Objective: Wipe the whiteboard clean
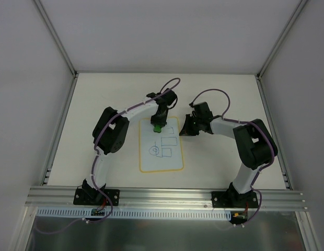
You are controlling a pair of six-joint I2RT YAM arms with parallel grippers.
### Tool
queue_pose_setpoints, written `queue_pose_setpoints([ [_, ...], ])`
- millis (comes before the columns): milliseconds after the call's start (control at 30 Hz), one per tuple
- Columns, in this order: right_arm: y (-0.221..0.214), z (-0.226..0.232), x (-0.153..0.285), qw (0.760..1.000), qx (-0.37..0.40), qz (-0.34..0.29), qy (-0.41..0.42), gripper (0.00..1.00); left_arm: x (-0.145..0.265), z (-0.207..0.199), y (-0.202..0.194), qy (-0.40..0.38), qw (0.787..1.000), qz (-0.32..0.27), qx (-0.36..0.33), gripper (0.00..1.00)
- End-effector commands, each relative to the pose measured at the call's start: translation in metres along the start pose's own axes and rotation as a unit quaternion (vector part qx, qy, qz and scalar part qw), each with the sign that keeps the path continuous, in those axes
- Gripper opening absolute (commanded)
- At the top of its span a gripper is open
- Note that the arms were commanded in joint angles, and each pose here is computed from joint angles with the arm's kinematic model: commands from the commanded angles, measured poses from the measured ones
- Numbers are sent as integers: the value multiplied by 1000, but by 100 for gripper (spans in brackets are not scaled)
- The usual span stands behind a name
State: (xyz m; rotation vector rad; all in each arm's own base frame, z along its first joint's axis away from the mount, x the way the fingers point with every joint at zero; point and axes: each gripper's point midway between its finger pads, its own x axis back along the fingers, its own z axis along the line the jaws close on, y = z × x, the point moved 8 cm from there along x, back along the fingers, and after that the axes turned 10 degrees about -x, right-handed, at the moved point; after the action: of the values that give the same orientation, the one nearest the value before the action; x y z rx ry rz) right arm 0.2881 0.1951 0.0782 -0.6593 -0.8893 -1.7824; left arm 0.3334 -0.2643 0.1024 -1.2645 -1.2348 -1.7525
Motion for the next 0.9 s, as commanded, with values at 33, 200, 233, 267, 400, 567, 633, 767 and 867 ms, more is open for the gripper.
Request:
queue_pose_setpoints([
  [33,-18,-25,-5,997,-9,30,-70,0,-21,-37,-27,-45,996,56,-49,0],
  [200,-18,-25,-6,997,-11,32,-70,0,-15,-34,-31,-26,997,49,-49,0],
  [233,-18,-27,-7,997,-12,34,-72,0,-15,-30,-28,-19,998,44,-47,0],
  [267,-19,-26,-7,997,-11,34,-71,0,-13,-27,-23,-17,998,38,-45,0],
  [400,-18,-26,-6,997,-12,32,-72,0,-18,-14,-5,-13,999,26,-37,0],
  [567,-18,-26,-7,997,-13,33,-74,0,-27,-7,3,-13,998,25,-50,0],
  [633,-17,-26,-7,997,-12,32,-74,0,-28,-14,-2,-29,997,33,-63,0],
  [767,-18,-27,-7,996,-14,33,-76,0,-28,-33,-17,-30,991,40,-122,0],
  [867,-18,-27,-7,996,-15,34,-77,0,-26,-46,-30,-40,987,50,-145,0],
])
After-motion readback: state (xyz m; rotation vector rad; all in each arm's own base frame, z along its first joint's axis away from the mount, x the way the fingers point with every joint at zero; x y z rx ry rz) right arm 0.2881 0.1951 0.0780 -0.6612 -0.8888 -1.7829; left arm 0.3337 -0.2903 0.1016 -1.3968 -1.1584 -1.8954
